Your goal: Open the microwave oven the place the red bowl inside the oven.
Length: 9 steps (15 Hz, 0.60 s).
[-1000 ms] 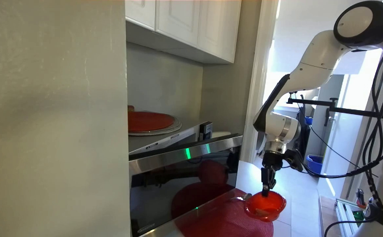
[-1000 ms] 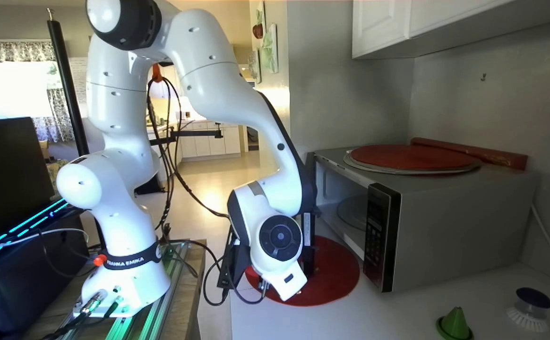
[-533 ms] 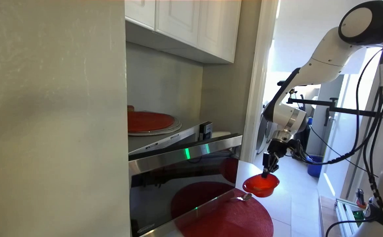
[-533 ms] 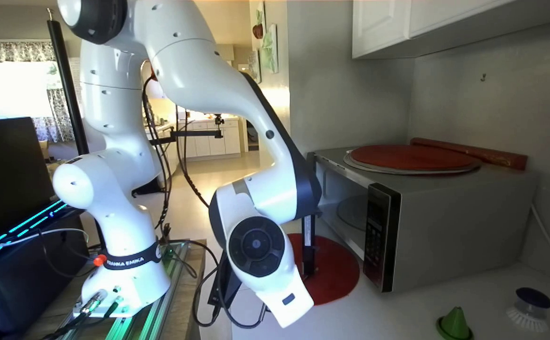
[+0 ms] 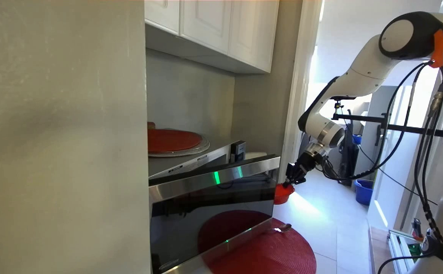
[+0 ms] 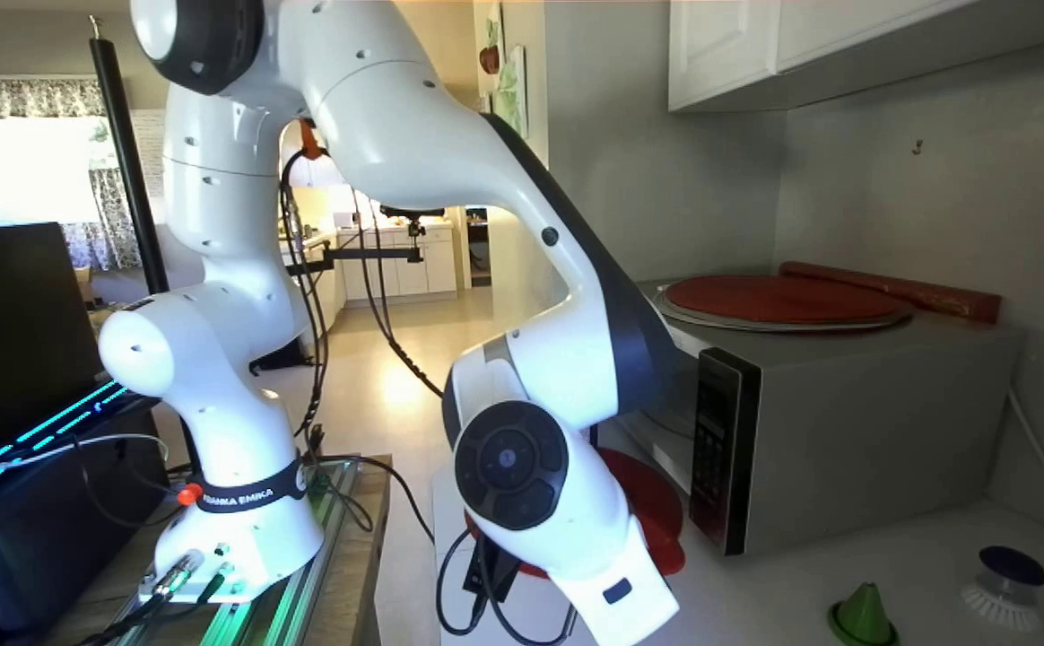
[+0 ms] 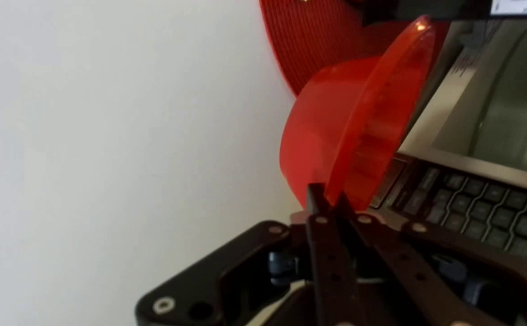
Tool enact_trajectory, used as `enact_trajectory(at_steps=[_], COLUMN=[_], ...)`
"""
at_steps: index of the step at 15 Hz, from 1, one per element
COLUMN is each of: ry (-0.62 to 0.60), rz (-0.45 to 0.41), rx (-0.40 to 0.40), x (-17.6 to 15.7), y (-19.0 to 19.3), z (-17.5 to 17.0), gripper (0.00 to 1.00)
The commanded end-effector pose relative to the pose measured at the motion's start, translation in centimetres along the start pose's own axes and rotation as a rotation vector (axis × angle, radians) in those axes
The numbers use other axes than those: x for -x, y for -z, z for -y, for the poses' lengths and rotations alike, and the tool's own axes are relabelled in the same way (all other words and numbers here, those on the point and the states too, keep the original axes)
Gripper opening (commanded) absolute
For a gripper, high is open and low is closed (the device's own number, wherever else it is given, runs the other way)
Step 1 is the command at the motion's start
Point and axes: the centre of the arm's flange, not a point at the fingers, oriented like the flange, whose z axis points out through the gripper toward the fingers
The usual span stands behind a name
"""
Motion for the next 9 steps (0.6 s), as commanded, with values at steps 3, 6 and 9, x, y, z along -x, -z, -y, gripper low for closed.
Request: enact_trajectory(at_steps=[3,6,9], ry=[-0.128,-0.173,-0.191], rz=[-0.126,-0.157,-0.166], rx=[-0.012,-0.032,-0.032], x=[-3.5,-4.5,-5.0], y=[-5.1,-6.2,-6.9], z=[-2.2,-3.0,-3.8], gripper=[0.01,0.01,0.29])
